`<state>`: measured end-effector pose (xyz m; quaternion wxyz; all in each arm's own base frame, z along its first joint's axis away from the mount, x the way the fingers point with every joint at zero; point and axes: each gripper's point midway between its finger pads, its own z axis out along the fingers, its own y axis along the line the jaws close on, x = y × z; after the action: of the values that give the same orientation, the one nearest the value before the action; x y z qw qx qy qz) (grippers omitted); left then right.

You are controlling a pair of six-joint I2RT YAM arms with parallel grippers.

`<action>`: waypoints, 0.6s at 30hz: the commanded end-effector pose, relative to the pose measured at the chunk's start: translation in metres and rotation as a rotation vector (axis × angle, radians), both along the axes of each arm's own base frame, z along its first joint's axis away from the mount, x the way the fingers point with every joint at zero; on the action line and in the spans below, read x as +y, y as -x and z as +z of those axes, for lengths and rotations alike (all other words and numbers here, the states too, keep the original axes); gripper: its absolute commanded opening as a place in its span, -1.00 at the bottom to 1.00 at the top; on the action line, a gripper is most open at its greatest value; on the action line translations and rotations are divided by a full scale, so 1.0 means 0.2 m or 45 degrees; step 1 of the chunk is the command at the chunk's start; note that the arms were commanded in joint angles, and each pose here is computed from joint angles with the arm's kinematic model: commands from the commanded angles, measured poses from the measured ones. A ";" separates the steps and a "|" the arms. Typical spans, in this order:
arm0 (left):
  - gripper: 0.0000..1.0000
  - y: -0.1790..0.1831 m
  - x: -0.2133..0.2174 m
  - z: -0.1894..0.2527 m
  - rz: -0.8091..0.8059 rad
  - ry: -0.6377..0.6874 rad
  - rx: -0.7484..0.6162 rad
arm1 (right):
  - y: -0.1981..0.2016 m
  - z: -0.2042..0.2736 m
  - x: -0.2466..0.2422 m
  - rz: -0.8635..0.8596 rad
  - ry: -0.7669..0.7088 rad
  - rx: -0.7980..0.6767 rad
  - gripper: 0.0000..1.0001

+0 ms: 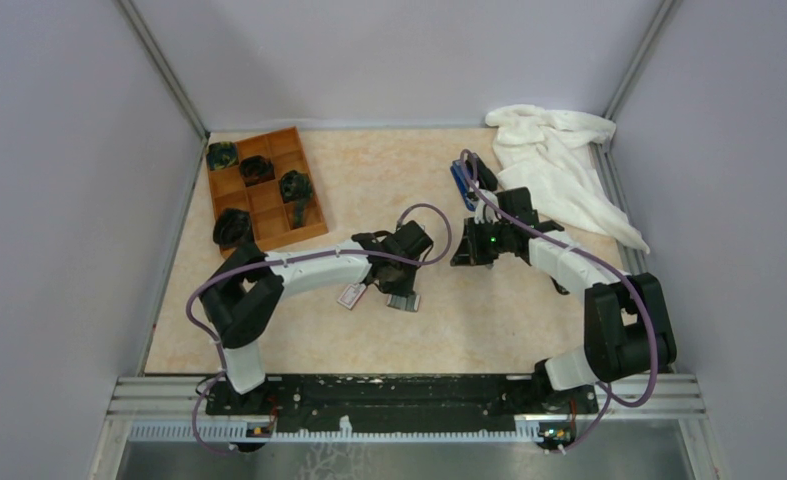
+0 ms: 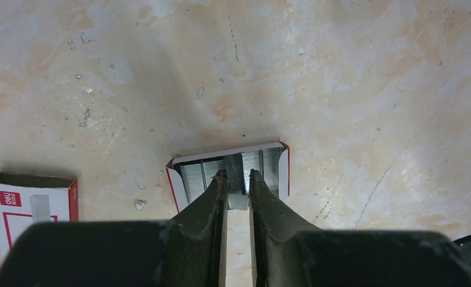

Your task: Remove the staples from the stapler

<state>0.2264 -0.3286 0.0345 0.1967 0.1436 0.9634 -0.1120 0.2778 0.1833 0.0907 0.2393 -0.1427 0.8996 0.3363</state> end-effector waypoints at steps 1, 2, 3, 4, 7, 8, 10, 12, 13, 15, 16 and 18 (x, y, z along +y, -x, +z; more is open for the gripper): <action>-0.59 -0.01 -0.03 0.01 -0.018 -0.003 -0.003 | -0.05 0.11 0.03 0.034 -0.038 -0.104 -1.00; -0.58 -0.01 -0.03 0.01 -0.018 -0.004 -0.001 | -0.05 0.11 0.03 0.032 -0.038 -0.104 -1.00; -0.57 -0.01 -0.03 0.01 -0.018 -0.001 -0.003 | -0.05 0.11 0.03 0.036 -0.038 -0.104 -1.00; -0.57 -0.01 -0.03 0.01 -0.020 -0.003 -0.003 | -0.05 0.11 0.03 0.036 -0.038 -0.103 -1.00; -0.52 -0.01 -0.03 0.02 -0.018 -0.001 -0.007 | -0.05 0.11 0.03 0.036 -0.040 -0.101 -1.00; -0.50 -0.01 -0.03 0.01 -0.018 -0.004 -0.006 | -0.04 0.11 0.03 0.036 -0.040 -0.098 -1.00; -0.47 -0.02 -0.03 0.02 -0.016 -0.004 -0.008 | -0.04 0.11 0.03 0.040 -0.040 -0.096 -1.00; -0.43 -0.02 -0.03 0.02 -0.017 -0.001 -0.007 | -0.04 0.11 0.03 0.042 -0.041 -0.093 -1.00; -0.42 -0.02 -0.03 0.02 -0.018 -0.002 -0.007 | -0.04 0.11 0.03 0.041 -0.041 -0.092 -1.00; -0.41 -0.02 -0.03 0.02 -0.017 -0.002 -0.007 | -0.04 0.10 0.03 0.042 -0.040 -0.092 -1.00; -0.41 -0.02 -0.03 0.02 -0.017 0.001 -0.009 | -0.04 0.10 0.03 0.043 -0.041 -0.090 -1.00; -0.38 -0.02 -0.03 0.03 -0.017 0.003 -0.010 | -0.04 0.10 0.03 0.043 -0.041 -0.090 -1.00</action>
<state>0.2279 -0.3307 0.0354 0.1978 0.1436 0.9631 -0.1128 0.2764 0.1841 0.0912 0.2378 -0.1469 0.8981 0.3396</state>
